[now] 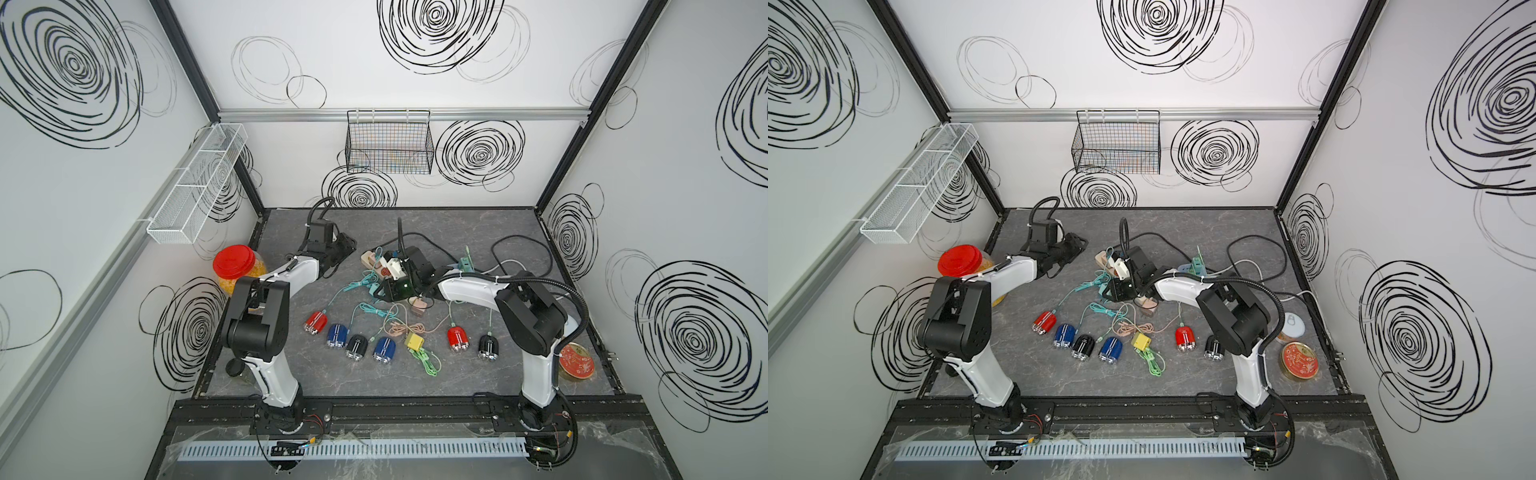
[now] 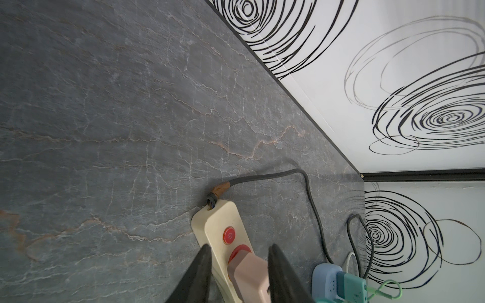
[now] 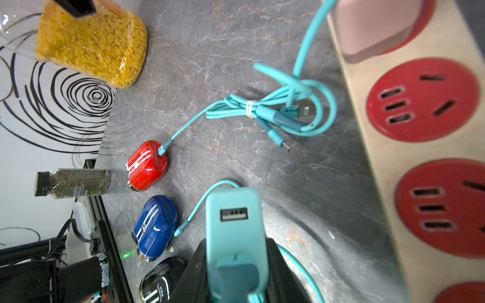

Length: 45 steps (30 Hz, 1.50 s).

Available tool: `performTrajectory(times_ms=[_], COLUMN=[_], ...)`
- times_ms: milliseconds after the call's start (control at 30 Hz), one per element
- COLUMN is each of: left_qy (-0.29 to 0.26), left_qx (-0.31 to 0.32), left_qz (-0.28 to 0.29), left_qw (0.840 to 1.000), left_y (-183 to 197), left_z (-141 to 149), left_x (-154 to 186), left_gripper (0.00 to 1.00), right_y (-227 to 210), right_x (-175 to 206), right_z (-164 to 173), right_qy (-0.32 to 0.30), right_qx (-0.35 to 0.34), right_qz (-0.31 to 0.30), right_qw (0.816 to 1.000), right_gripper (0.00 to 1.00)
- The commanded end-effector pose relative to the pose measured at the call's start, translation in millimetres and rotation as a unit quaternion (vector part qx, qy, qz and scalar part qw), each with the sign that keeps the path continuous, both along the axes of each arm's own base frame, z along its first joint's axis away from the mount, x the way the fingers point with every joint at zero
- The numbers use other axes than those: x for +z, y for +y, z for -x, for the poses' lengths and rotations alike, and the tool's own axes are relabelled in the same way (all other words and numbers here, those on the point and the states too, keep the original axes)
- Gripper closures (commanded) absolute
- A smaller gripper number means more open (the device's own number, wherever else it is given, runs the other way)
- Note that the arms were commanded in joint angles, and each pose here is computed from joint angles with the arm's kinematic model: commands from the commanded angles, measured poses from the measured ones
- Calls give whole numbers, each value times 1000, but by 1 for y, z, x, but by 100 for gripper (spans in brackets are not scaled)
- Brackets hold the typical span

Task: Unplug the electric shaver
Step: Place the plug at the center of the board.

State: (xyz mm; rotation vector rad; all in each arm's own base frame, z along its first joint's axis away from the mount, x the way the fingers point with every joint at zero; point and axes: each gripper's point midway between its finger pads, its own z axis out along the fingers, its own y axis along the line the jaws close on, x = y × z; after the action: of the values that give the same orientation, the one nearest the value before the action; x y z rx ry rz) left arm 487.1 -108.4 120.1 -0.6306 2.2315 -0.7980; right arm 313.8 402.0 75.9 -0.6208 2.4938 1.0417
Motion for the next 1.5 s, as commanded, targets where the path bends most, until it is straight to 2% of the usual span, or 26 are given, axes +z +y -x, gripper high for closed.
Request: performTrajectory(times_ms=[0, 200, 400, 767, 1100, 1300, 1467], left_qy=[-20, -24, -29, -30, -30, -32, -32], left_qx=[3, 4, 5, 7, 6, 5, 5], left_qz=[0, 2, 3, 2, 2, 0, 1], left_qw=[1000, 1000, 1000, 1000, 1000, 999, 999], left_y=[6, 6, 8, 10, 8, 8, 8], left_z=[-5, -4, -2, -3, -3, -4, -3], left_x=[7, 12, 16, 18, 18, 22, 23], left_gripper=[60, 60, 60, 60, 59, 49, 47], right_y=[-2, 4, 14, 30, 25, 18, 17], right_x=[3, -16, -34, -38, -43, -49, -48], right_z=[-14, -12, 7, 55, 48, 43, 38], right_qy=[-21, -9, 9, 23, 44, 48, 43], right_qx=[-19, -3, 23, 68, 58, 50, 46], right_qz=[8, 22, 33, 35, 38, 55, 69], right_qw=[1000, 1000, 999, 997, 997, 996, 996], right_gripper=[71, 72, 72, 72, 70, 66, 65])
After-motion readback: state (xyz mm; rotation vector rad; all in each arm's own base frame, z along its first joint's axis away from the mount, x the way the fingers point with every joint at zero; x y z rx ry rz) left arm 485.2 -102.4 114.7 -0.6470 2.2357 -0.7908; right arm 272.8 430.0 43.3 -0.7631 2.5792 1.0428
